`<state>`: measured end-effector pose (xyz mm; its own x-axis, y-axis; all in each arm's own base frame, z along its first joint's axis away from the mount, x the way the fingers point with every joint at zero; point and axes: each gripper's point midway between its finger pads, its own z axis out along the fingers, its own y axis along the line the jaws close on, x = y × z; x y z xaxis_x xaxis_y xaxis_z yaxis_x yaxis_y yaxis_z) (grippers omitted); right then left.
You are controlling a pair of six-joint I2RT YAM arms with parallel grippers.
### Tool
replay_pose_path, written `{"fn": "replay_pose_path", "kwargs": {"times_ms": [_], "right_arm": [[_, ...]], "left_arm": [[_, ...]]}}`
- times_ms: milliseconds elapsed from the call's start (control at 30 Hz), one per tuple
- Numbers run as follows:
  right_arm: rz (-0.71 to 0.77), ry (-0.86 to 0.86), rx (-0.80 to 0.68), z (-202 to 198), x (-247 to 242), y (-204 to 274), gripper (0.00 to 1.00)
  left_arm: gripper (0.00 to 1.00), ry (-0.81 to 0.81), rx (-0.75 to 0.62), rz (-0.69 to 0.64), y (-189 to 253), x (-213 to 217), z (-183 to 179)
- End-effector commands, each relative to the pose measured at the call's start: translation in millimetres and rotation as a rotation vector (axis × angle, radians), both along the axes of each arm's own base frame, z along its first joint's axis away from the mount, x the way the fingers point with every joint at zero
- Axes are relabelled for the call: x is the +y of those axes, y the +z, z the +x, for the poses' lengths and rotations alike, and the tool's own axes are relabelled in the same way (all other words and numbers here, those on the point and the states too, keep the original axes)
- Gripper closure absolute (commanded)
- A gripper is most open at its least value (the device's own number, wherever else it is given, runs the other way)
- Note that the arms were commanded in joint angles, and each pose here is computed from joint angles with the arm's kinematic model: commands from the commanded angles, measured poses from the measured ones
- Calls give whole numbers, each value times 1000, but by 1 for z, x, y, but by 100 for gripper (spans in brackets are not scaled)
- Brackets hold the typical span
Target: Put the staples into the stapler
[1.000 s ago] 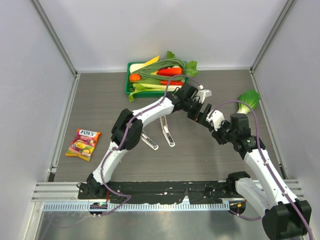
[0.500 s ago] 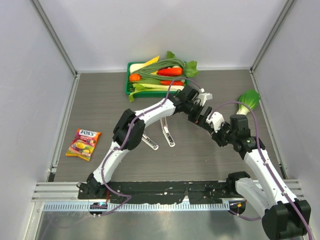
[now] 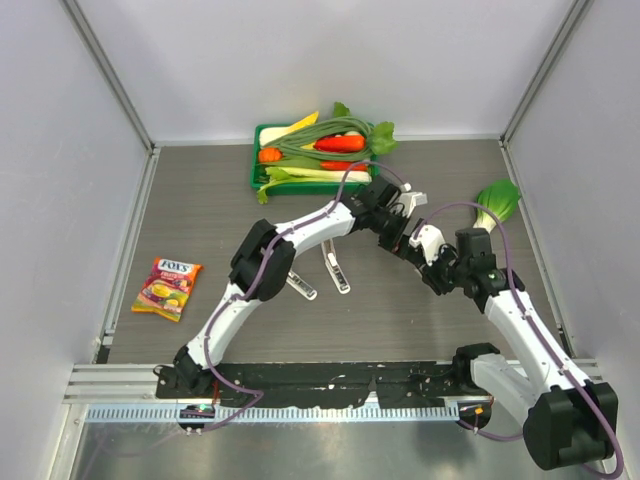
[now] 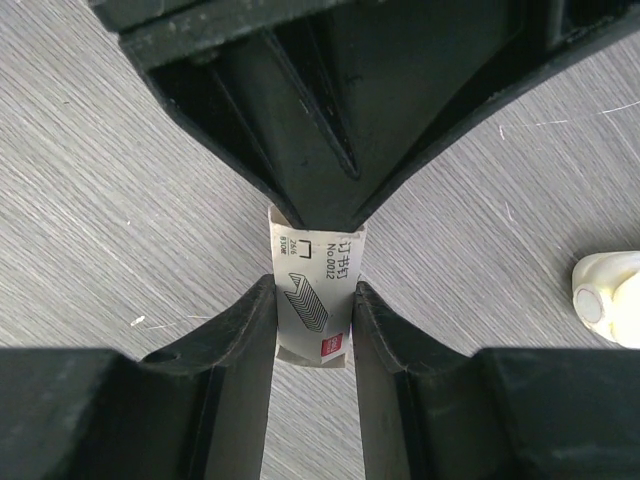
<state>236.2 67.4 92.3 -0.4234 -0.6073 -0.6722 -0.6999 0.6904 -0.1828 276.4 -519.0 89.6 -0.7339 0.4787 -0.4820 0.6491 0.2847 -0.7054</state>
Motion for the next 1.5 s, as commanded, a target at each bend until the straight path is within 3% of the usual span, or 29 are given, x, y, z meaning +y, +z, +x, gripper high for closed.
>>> {"fn": "replay_pose_path", "kwargs": {"times_ms": [0,267,567,800,1333,1433,1467], "right_arm": [[44,42,-113,24,12,17,62],[37,18,-132,31,9,14,62],[10,1,-153,32,4,12,58],[-17,12,-110,29,1,-2,57],[-53,21,-46,23,-3,-19,56],[-56,21,-40,22,-4,-19,54],[-58,21,-38,21,-4,-20,53]], "left_arm": [[11,-89,52,-52,2,-22,-36],[11,-102,85,-38,-10,-24,-46],[21,-105,94,-27,-17,-21,-48],[41,-110,113,-28,-19,-21,-50],[52,-118,109,-2,-28,-16,-51],[61,-118,106,6,-30,-14,-51],[69,-118,106,9,-32,-13,-51]]}}
